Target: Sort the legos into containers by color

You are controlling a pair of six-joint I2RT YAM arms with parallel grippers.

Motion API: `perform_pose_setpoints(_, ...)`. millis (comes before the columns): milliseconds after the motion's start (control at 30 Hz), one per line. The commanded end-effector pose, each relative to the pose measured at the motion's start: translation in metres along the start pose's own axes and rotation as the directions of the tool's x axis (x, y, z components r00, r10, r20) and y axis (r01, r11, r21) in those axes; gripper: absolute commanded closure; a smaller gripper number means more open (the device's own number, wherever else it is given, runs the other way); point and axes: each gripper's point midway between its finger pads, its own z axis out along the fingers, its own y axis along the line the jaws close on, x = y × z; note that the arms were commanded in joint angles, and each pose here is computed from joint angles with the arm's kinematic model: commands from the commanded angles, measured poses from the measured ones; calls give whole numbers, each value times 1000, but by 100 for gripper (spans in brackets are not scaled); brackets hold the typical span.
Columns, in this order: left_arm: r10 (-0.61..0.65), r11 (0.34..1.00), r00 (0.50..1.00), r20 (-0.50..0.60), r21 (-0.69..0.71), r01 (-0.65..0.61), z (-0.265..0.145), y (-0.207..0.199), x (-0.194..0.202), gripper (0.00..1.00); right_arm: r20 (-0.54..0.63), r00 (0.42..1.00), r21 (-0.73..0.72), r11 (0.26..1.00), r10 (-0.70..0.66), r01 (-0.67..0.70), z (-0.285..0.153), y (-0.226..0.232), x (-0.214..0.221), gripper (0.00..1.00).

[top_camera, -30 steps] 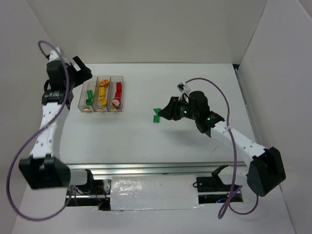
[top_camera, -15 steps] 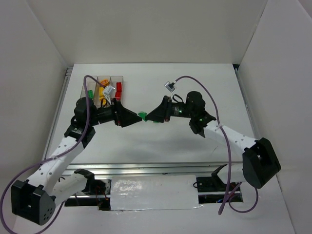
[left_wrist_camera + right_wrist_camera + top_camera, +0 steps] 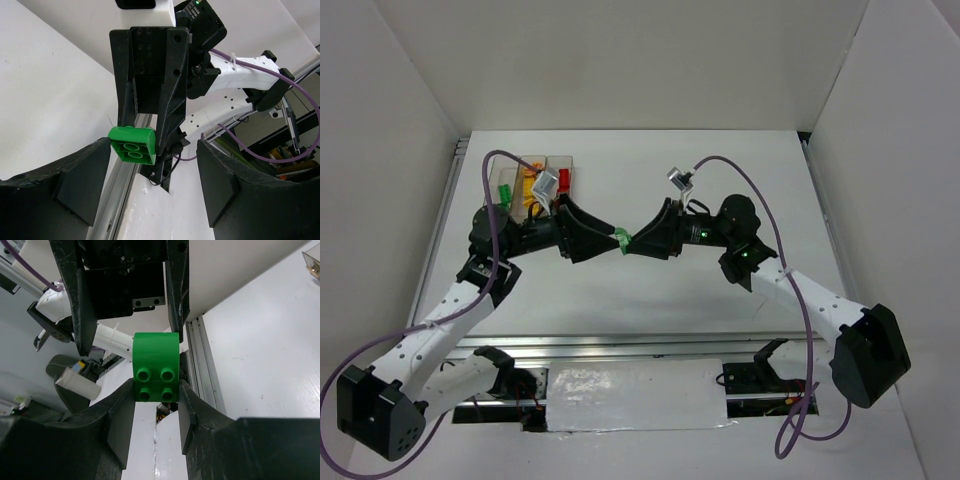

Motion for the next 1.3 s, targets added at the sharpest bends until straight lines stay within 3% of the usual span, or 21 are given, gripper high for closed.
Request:
perform_pose_setpoints(0, 30, 998, 1000, -8, 55, -30, 8, -14, -4, 18, 12, 997, -83, 994, -75, 76, -1, 23, -4, 100)
perform_pose_setpoints(467, 2, 1000, 1000, -30, 3, -2, 12, 5, 4, 18, 58, 991, -45, 991, -120, 123, -8, 24, -8, 100)
perform_pose_setpoints(667, 10, 999, 1000, -14, 43, -10, 13, -4, -2, 26, 35, 994, -61, 993, -101, 103, -5, 20, -5, 100)
perform_pose_setpoints(867, 26, 994, 1000, 8, 108, -26, 12, -23, -10, 26, 23, 996, -55, 995, -85, 87, -2, 13, -2, 100)
perform_pose_setpoints(967, 35, 993, 999, 10, 116, -36, 12, -27, -12, 33, 28, 996, -64, 995, -81, 82, -2, 14, -3, 100)
perform_pose_setpoints(1067, 31, 992, 1000, -2, 125, -31, 14, -27, -9, 52, 35, 996, -63, 994, -85, 87, -1, 15, -5, 100)
perform_pose_setpoints(1267, 21, 992, 1000, -17, 123, -18, 16, -22, -5, 58, 29, 996, -70, 994, -83, 85, 1, 15, -8, 100)
